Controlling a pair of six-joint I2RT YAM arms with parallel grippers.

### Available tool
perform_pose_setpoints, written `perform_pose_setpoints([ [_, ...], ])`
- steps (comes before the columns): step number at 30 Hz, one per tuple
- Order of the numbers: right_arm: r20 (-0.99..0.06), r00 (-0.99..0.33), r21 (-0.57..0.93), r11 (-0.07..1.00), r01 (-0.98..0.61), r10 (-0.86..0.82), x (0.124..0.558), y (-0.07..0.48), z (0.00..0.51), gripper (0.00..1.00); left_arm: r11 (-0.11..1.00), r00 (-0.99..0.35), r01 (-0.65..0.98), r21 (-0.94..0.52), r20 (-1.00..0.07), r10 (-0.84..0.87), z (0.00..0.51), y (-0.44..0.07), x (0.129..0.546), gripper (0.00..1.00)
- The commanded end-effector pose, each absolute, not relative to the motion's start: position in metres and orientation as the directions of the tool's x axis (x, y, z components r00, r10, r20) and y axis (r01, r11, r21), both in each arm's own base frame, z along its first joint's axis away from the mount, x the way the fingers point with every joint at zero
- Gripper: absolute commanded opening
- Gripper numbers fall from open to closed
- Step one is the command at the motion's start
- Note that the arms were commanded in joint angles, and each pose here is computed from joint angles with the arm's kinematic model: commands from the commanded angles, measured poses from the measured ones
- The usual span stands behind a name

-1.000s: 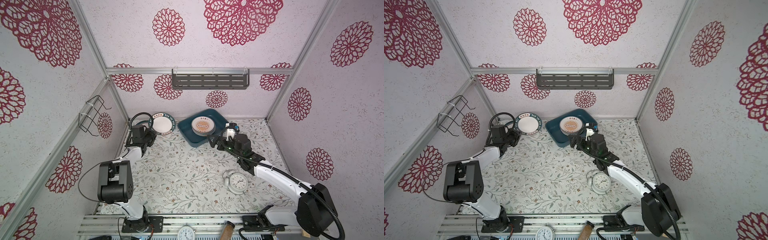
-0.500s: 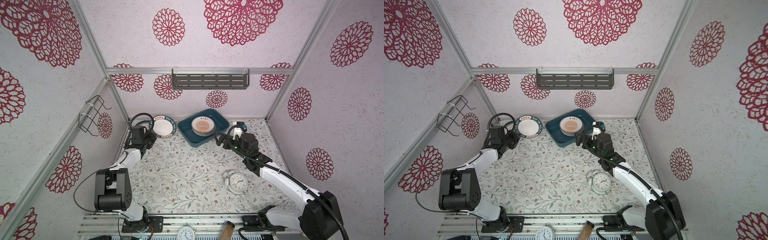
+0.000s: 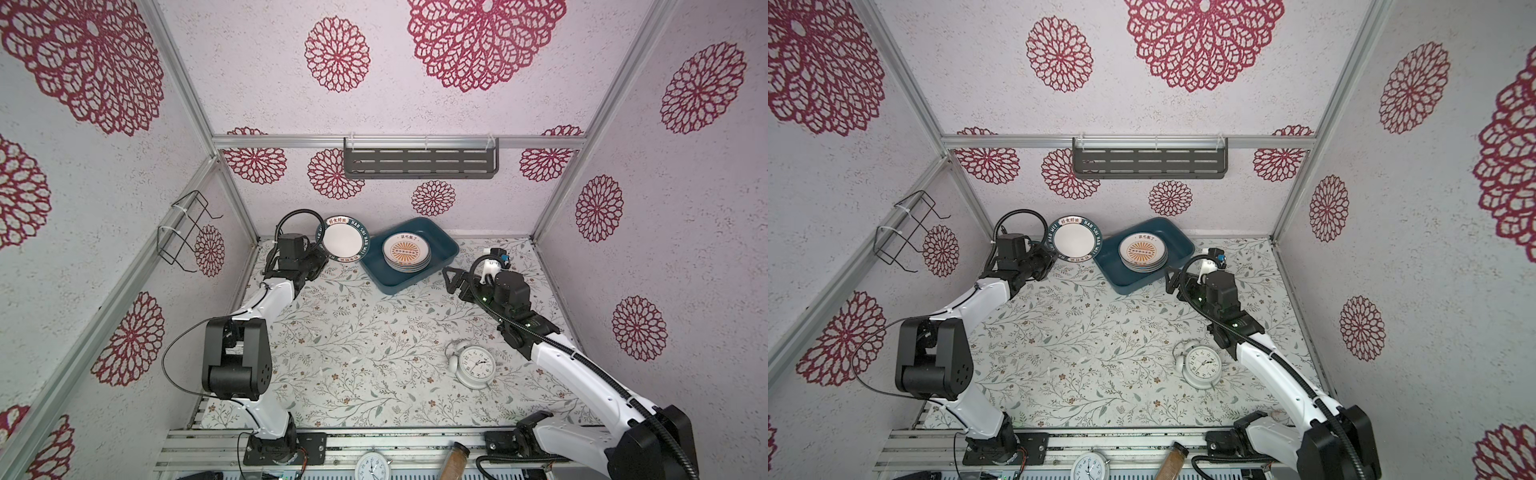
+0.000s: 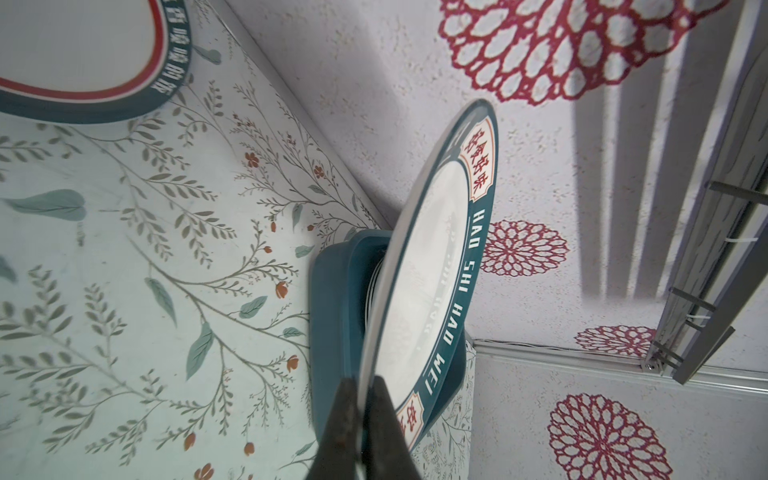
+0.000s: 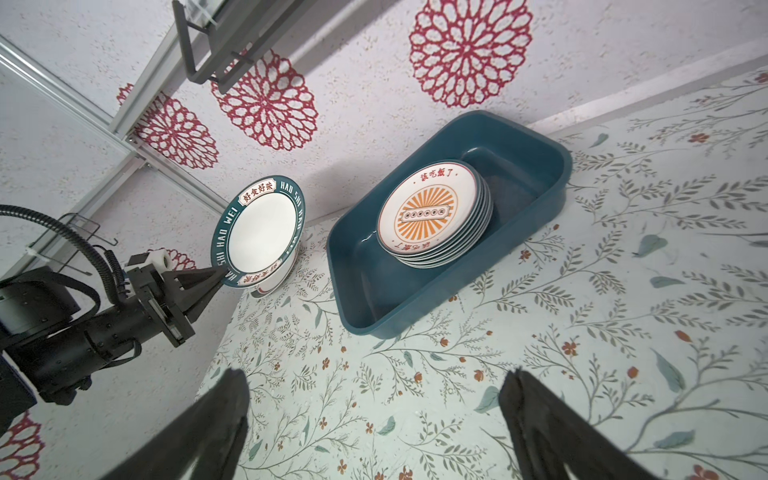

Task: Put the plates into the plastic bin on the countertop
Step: 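Lift the green-rimmed plate upright with left gripper while right draws back, then lower the green-rimmed plate into the teal bin against the stack with the left gripper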

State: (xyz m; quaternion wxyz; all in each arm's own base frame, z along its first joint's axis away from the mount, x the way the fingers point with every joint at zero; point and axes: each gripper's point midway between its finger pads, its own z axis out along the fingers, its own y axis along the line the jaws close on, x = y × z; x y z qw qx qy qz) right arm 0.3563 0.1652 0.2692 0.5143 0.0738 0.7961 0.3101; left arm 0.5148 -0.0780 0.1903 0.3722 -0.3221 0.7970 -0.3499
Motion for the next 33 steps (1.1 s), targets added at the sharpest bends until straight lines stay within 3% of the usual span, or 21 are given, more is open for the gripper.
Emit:
perform_pose_setpoints([
  [1,-0.803,-0.405,0.538,0.824,-0.178,0.437,0.354,0.146,0.287,0.99,0.564,-0.545,-0.16,-0.81,-0.404,-0.734,0.209,-0.103,0.532,0.0],
  [15,-0.821,-0.344,0.507,0.859,-0.069,0.456,0.337,0.098,0.288,0.99,0.509,-0.661,-0.103,-0.855,-0.323,-0.677,0.184,-0.193,0.58,0.0],
  [33,-0.817,-0.344,0.514,0.855,-0.069,0.463,0.338,0.092,0.284,0.99,0.398,-0.727,-0.138,-0.907,-0.18,-0.663,0.141,-0.271,0.605,0.0],
])
